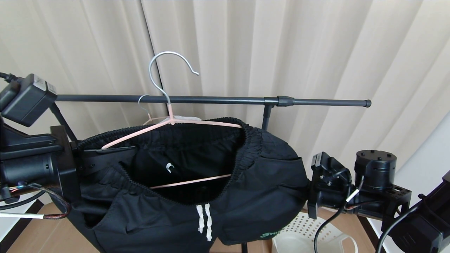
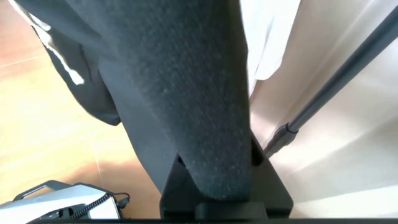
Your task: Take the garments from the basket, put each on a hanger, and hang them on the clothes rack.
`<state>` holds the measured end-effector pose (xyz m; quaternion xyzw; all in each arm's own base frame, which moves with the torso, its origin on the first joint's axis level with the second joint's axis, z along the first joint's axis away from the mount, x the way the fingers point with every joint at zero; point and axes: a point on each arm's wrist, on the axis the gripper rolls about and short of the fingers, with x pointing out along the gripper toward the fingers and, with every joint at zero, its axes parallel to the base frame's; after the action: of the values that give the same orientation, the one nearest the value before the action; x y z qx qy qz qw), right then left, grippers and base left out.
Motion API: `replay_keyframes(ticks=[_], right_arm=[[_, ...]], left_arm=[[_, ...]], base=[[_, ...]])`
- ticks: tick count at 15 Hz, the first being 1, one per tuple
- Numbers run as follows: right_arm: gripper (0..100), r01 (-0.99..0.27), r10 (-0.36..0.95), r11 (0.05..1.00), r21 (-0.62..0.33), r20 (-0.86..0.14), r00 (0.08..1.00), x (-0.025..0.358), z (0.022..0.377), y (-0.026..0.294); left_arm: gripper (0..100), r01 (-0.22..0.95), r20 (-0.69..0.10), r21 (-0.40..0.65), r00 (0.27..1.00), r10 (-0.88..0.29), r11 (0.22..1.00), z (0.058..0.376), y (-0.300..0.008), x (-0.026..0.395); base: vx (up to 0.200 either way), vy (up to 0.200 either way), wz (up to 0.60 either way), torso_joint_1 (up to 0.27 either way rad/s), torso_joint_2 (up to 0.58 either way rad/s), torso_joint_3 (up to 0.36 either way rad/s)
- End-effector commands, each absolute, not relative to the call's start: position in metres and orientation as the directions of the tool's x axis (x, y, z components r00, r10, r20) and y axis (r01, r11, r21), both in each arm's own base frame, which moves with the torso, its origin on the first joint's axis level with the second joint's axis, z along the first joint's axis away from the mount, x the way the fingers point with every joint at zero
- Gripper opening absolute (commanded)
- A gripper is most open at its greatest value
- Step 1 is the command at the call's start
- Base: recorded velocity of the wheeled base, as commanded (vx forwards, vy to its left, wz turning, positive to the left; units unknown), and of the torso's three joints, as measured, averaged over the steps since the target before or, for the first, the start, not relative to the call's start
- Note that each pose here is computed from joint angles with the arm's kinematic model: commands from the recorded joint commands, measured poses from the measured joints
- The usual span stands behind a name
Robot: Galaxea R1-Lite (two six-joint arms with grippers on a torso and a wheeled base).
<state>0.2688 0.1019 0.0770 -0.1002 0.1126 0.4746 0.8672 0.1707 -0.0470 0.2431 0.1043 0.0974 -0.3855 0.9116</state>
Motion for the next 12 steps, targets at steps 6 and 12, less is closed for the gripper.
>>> replay_keyframes(ticks=[6, 12], right_arm=[[100, -0.846, 0.801, 0.529, -0.066, -0.291, 0.524, 0.266, 0.077, 0.102], [100, -0.84, 0.818, 0.523, -0.149, -0.19, 0.543, 0.252, 0.103, 0.1]], left_arm=[[0, 0.721, -0.268, 0.107, 0.684, -0.679, 0.684, 0.24, -0.047, 0.172], [0, 0.678, -0.332, 0.06, 0.706, -0.626, 0.733, 0.223, -0.036, 0.187]], base=[[0.0, 0.0, 0.0, 0.0, 0.0, 0.0], [0.0, 0.0, 0.0, 0.0, 0.0, 0.0]])
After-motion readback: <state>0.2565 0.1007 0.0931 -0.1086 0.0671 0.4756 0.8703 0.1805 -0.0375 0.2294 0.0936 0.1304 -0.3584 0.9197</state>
